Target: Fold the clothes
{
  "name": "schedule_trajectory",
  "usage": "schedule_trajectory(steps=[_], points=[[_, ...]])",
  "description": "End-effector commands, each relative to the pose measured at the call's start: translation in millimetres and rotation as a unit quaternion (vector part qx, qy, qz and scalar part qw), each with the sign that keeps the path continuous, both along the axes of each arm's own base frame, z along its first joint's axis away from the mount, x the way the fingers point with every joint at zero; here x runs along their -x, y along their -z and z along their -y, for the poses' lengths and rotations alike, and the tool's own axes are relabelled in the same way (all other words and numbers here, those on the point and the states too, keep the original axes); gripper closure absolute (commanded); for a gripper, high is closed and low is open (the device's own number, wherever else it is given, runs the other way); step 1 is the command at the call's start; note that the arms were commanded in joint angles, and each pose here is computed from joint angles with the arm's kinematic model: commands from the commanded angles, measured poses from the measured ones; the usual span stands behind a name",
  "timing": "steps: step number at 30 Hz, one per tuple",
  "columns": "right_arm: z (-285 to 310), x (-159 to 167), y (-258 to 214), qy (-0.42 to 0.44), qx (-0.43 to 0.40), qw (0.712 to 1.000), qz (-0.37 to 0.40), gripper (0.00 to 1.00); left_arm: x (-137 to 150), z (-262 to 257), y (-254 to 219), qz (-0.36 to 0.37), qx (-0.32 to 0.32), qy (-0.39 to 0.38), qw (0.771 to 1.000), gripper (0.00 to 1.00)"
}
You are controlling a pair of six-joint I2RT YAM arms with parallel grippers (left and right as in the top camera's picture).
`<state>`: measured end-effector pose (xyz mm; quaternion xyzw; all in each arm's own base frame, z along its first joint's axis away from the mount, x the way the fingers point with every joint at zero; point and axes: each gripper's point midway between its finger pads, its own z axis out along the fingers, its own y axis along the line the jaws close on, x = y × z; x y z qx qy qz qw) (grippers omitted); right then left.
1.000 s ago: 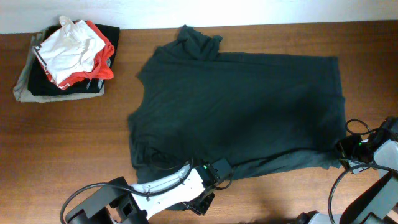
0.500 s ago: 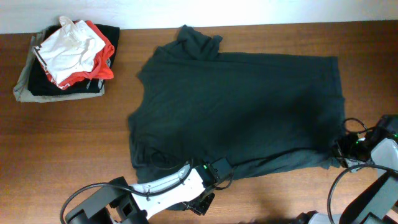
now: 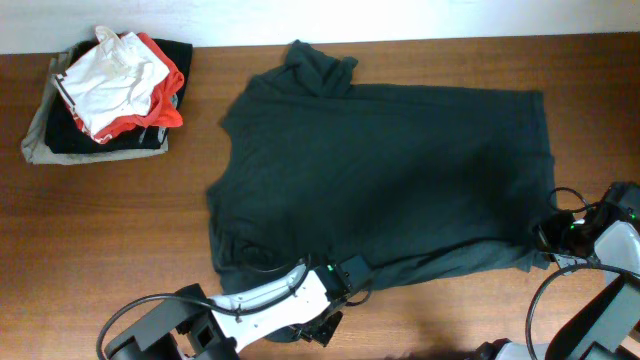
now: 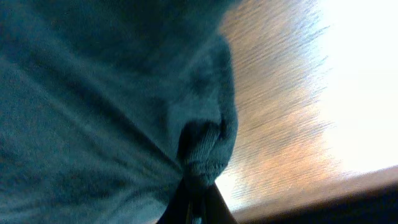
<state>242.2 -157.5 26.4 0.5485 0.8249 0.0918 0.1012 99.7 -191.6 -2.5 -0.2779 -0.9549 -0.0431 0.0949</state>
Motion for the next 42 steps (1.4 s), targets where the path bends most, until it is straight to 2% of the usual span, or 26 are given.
schedule_trajectory(steps=[1,3,7,12,17,20,22,32,37,42], points=[[2.3,-2.1,-9.8,0.005,0.007,1.000,0.006,0.96,-7.5,17.2,-25.5,0.016,0.039,0.003,0.999,0.99],[2.9,-2.6,-23.1,0.005,0.016,1.000,0.017,0.96,-20.3,30.1,-52.0,0.058,0.084,0.005,0.995,0.99],[5.8,-6.0,-58.3,0.005,0.041,0.998,0.046,0.96,-39.7,26.6,-97.5,0.146,0.127,0.005,0.981,0.99],[6.0,-6.4,-85.4,0.005,0.061,0.996,0.071,0.96,-43.4,21.5,-123.1,0.183,0.159,0.001,0.970,0.99],[4.2,-4.3,-85.3,0.005,0.058,0.996,0.068,0.96,-59.7,4.2,-125.7,0.235,0.115,0.000,0.965,0.99],[6.9,-8.0,-87.1,0.009,0.063,0.995,0.076,0.96,-89.2,-9.3,-135.7,0.312,0.081,-0.030,0.946,0.99],[9.5,-11.8,-89.0,0.008,0.069,0.994,0.084,0.96,-106.7,-19.3,-141.7,0.347,0.071,-0.082,0.931,0.99],[23.0,-30.0,-100.4,0.017,0.095,0.987,0.127,0.96,-169.3,-39.4,-159.0,0.403,0.112,-0.214,0.883,0.99],[24.6,-33.1,-99.8,0.016,0.098,0.987,0.130,0.96,-181.9,-42.7,-153.2,0.406,0.107,-0.231,0.878,0.99],[18.4,-55.5,-108.6,-0.012,0.116,0.980,0.161,0.96,-196.3,-33.9,-133.9,0.407,0.093,-0.229,0.880,0.99]])
